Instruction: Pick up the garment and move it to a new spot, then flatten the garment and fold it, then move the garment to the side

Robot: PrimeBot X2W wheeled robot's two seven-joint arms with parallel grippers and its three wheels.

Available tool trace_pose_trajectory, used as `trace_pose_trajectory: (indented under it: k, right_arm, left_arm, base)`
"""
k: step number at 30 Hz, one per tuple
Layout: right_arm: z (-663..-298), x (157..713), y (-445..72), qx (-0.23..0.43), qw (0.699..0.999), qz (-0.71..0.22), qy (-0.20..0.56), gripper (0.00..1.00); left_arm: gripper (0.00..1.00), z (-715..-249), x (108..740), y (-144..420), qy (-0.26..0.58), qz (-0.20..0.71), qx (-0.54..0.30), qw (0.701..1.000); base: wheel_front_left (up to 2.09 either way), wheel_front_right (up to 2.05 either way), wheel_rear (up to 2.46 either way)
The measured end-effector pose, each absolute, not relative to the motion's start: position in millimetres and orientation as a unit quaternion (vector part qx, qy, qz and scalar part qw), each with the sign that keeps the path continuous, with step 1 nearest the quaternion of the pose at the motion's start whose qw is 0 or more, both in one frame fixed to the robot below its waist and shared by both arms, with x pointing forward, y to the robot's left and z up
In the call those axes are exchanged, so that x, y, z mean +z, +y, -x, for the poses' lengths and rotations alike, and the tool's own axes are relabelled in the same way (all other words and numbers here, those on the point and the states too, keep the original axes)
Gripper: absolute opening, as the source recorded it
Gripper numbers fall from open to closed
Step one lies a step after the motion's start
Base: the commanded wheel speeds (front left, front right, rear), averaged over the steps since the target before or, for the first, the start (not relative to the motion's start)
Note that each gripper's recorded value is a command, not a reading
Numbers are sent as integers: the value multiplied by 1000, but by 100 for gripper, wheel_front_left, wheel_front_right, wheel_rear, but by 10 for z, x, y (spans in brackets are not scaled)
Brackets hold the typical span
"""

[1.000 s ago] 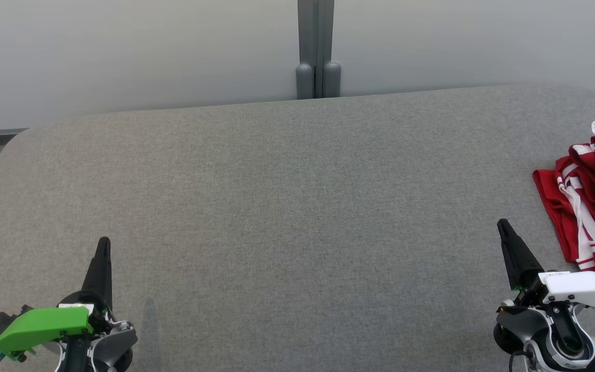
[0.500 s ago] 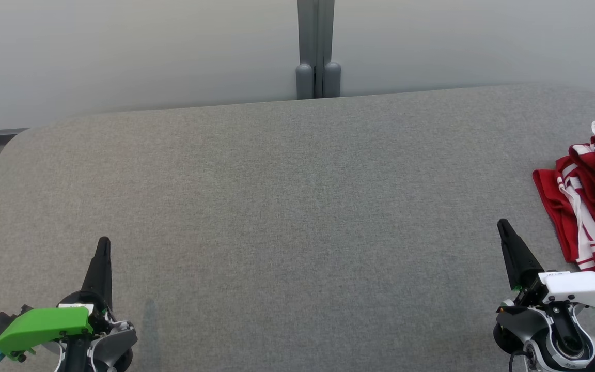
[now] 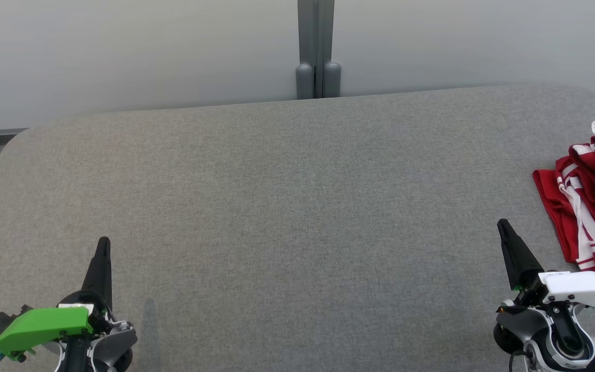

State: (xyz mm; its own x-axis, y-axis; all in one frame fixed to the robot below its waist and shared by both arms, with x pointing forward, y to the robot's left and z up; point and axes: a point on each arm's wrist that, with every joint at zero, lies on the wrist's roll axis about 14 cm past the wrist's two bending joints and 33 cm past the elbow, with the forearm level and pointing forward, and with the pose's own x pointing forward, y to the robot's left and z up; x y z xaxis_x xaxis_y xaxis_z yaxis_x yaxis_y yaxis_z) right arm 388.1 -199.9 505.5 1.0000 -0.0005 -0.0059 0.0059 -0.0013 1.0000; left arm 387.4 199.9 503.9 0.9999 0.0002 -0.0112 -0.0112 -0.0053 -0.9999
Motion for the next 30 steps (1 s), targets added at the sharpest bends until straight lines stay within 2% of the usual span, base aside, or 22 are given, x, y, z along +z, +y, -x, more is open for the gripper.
trace_pose_trajectory:
  k: [30]
  right_arm:
    - [-3882, 5055, -1999, -2, 707, -708, 2, 0]
  left_arm:
    - [0, -3874, 5039, 1999, 4, 709, 4, 705]
  base:
    - [0, 0, 0]
